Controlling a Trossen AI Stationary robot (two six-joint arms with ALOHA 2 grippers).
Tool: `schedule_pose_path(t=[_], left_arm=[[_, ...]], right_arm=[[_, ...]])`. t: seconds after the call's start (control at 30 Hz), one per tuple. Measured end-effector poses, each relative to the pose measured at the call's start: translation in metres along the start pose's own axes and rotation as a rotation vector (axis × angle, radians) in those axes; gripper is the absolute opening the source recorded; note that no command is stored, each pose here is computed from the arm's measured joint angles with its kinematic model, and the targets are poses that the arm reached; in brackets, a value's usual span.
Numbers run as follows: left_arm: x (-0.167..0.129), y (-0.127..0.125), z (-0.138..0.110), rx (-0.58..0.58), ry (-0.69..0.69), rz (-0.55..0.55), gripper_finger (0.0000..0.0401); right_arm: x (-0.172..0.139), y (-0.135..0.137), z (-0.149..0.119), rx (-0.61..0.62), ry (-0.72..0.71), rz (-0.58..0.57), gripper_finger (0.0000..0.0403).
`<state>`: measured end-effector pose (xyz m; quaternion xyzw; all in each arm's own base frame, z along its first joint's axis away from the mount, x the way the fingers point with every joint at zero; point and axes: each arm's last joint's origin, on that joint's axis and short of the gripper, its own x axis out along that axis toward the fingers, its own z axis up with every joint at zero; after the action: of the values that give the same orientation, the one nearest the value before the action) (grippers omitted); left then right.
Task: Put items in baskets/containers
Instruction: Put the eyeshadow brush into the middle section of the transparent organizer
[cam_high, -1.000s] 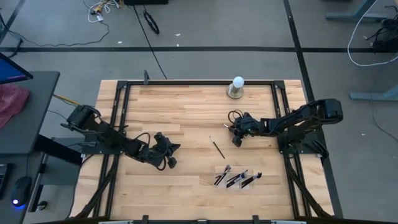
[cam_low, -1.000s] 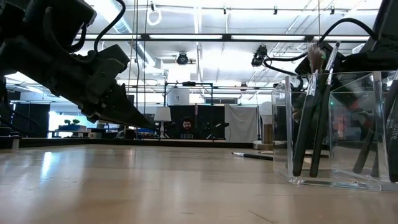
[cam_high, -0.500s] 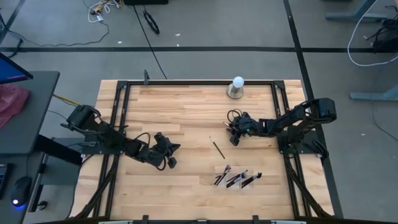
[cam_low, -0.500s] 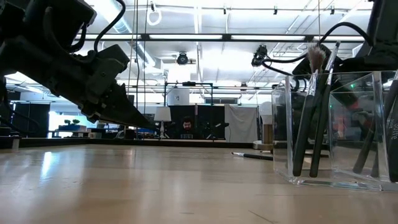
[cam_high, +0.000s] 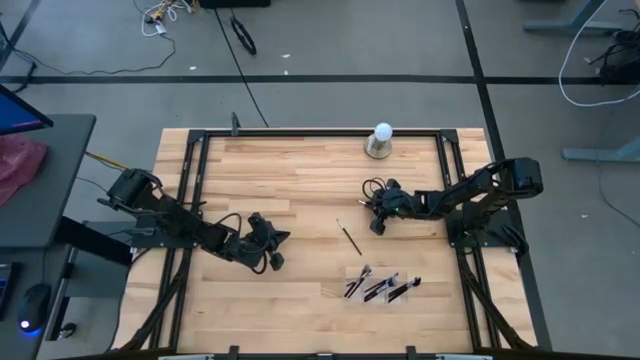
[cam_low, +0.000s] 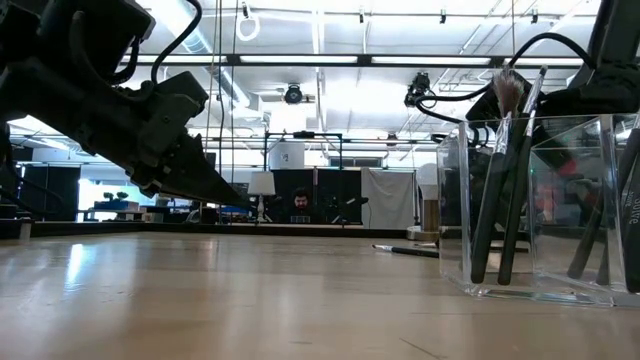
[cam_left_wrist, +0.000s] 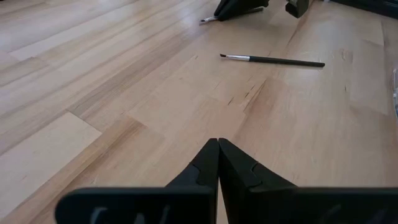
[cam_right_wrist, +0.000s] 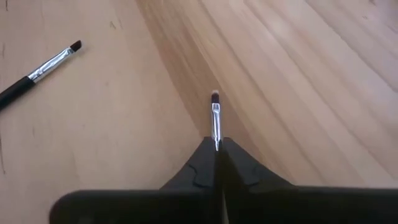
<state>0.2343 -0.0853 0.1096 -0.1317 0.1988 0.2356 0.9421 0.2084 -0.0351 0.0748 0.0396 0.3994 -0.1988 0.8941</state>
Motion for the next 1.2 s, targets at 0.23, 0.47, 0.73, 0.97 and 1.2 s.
schedule_pose_path(t=[0.23,0.47,0.73,0.97,1.2], left_arm=[[0.0,0.0,0.0,0.0,0.0,0.001,0.0012],[0.0,-0.001,0.001,-0.01,-0.008,-0.006,0.0012],[-0.005,-0.016,0.017,0.037,-0.147,-0.135,0.0012],[-0.003,-0.037,0.035,0.132,-0.287,-0.339,0.0024],[0.036,-0.083,0.062,0.247,-0.398,-0.432,0.0101]], right_arm=[[-0.005,0.004,0.002,0.049,-0.044,-0.015,0.0005],[-0.023,0.02,0.013,0.09,-0.187,-0.028,0.0003],[-0.054,0.051,0.038,0.148,-0.515,0.108,0.0002],[-0.099,0.086,0.068,0.163,-0.9,0.324,0.0001],[-0.133,0.132,0.102,0.05,-1.031,0.412,0.0001]])
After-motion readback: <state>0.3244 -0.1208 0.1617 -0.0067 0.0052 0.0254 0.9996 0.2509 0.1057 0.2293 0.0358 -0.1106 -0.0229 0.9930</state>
